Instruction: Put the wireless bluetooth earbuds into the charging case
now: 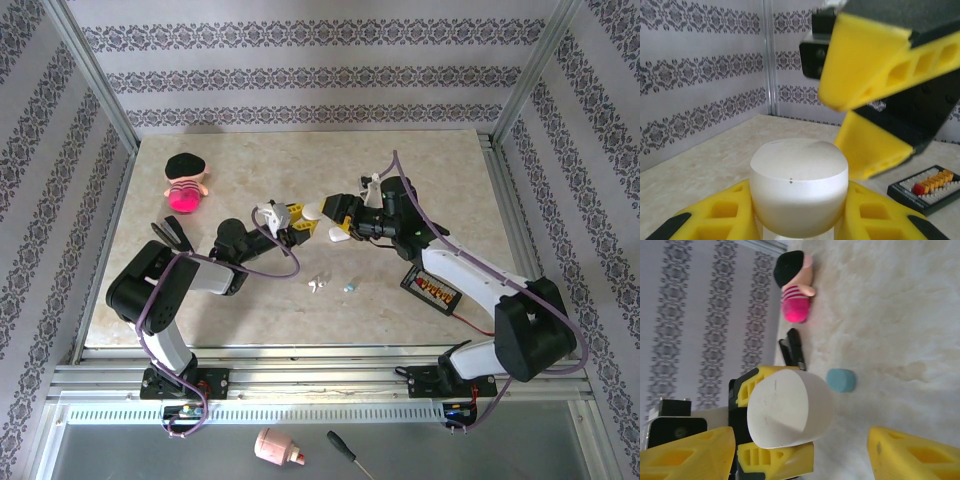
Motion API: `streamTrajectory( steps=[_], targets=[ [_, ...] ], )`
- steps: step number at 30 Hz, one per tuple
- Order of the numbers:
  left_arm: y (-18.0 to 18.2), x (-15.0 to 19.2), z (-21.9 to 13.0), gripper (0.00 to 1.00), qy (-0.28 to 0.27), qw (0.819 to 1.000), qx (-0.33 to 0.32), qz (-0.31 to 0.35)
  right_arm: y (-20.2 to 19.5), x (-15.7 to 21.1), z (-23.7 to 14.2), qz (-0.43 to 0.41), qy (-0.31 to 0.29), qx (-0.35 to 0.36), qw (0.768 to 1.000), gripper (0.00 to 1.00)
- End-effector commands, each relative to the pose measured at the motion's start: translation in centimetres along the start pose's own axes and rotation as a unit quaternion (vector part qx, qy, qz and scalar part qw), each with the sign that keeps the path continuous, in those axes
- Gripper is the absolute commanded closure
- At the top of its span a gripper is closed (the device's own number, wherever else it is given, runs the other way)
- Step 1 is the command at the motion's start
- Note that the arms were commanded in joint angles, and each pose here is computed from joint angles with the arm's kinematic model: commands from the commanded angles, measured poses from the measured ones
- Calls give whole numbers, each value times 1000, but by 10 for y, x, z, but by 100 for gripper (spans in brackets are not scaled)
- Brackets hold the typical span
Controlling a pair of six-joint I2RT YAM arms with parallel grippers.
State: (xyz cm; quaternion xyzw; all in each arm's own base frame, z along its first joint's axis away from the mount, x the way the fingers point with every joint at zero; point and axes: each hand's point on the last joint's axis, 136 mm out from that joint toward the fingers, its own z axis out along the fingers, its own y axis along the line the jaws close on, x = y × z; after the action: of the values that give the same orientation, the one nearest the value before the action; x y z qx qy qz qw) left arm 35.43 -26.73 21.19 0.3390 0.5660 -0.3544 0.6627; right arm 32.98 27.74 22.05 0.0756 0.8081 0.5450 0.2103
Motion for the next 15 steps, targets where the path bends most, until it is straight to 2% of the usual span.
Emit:
streamTrajectory(
  steps=[1,4,9,15],
  targets=[
    [-3,-38,8,81,-52,999,9,8,34,-2,2,48,21,-100,994,31],
    [-3,-44,10,81,-57,998,13,11,37,-3,6,70,25,-125,989,34],
    [-5,-45,10,81,-59,998,19,10,38,-9,10,113,25,-170,979,49],
    [-11,-46,8,81,-59,998,24,10,28,-11,15,128,20,-168,977,63]
  ],
)
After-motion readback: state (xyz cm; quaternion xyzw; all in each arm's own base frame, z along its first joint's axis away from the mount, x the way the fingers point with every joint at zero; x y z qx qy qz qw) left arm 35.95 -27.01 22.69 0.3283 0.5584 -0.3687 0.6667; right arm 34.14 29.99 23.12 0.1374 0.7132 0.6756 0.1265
